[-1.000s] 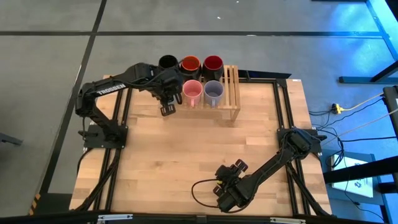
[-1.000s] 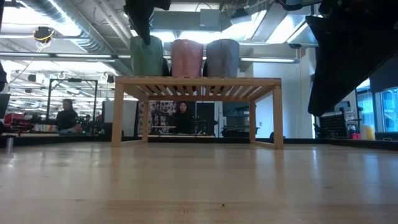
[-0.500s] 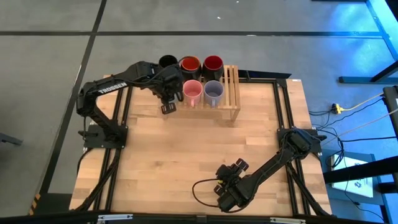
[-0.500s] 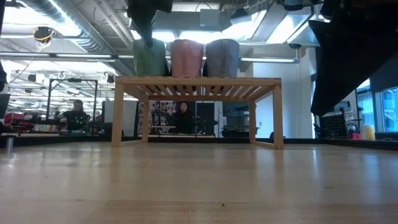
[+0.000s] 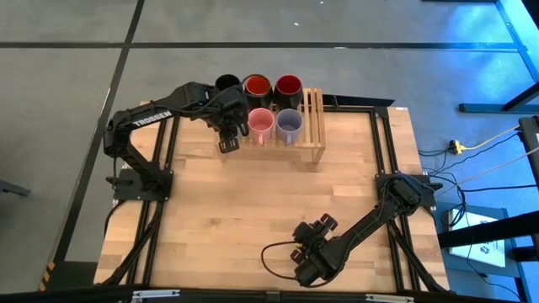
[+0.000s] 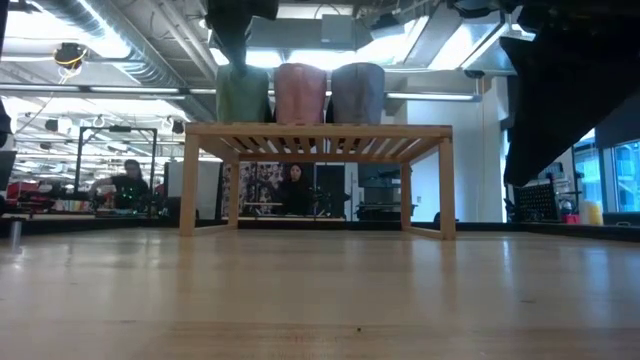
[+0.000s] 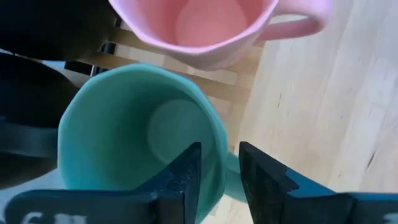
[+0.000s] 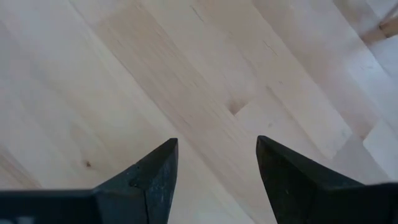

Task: Place coffee mugs
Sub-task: Put the green mug on the shelf, then return to Home Position

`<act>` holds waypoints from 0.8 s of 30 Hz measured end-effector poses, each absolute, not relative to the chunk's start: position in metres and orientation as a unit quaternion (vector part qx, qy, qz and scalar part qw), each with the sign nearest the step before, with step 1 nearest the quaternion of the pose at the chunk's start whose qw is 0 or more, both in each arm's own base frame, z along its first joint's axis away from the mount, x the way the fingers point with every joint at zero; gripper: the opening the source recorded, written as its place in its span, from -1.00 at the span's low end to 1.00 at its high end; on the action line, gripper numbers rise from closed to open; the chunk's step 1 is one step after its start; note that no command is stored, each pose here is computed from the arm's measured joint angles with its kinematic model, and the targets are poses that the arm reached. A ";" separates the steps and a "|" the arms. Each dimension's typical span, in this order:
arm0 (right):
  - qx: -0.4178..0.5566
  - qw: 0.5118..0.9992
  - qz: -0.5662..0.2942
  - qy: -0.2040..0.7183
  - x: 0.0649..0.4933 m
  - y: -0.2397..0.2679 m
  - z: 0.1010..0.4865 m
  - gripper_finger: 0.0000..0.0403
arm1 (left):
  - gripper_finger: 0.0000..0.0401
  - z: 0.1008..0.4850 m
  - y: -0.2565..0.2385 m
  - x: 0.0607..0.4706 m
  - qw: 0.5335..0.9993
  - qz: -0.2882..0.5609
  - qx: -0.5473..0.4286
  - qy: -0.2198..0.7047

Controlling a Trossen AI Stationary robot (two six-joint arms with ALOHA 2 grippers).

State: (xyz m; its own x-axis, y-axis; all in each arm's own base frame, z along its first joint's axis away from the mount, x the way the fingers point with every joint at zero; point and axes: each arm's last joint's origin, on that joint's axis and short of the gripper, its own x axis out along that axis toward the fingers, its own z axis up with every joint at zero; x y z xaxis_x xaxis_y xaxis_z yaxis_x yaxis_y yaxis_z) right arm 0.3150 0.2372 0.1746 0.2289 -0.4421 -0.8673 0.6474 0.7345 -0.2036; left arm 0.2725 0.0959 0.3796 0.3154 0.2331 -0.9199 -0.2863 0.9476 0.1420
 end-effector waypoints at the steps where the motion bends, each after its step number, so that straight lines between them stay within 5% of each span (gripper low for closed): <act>1: 0.098 0.777 -0.352 0.513 0.315 0.237 0.175 0.00 | -0.48 0.381 0.095 0.272 0.810 0.159 -0.023 0.564; 9: 0.111 0.770 -0.363 0.513 0.314 0.236 0.179 0.00 | -0.47 0.435 0.067 0.253 0.841 0.143 -0.014 0.522; 14: 0.031 0.794 -0.368 0.483 0.301 0.219 0.216 -0.05 | -0.49 0.466 0.036 0.223 0.899 0.112 -0.012 0.424; 19: -0.012 0.862 -0.346 0.371 0.294 0.190 0.271 -0.31 | -0.68 0.456 0.013 0.190 0.941 0.081 -0.024 0.327; 24: 0.027 0.901 -0.251 0.353 0.288 0.152 0.287 -0.72 | -0.96 0.424 0.001 0.167 0.969 0.031 -0.036 0.242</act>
State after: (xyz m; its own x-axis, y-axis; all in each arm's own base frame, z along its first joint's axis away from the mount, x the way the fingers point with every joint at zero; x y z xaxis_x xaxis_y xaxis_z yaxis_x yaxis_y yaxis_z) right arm 0.2876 0.1521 0.2868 0.6244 -0.4332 -0.6500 0.4711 0.8726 -0.1290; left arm 0.1671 0.0005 0.4243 0.8809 0.0427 -0.4713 -0.0771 0.9956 -0.0540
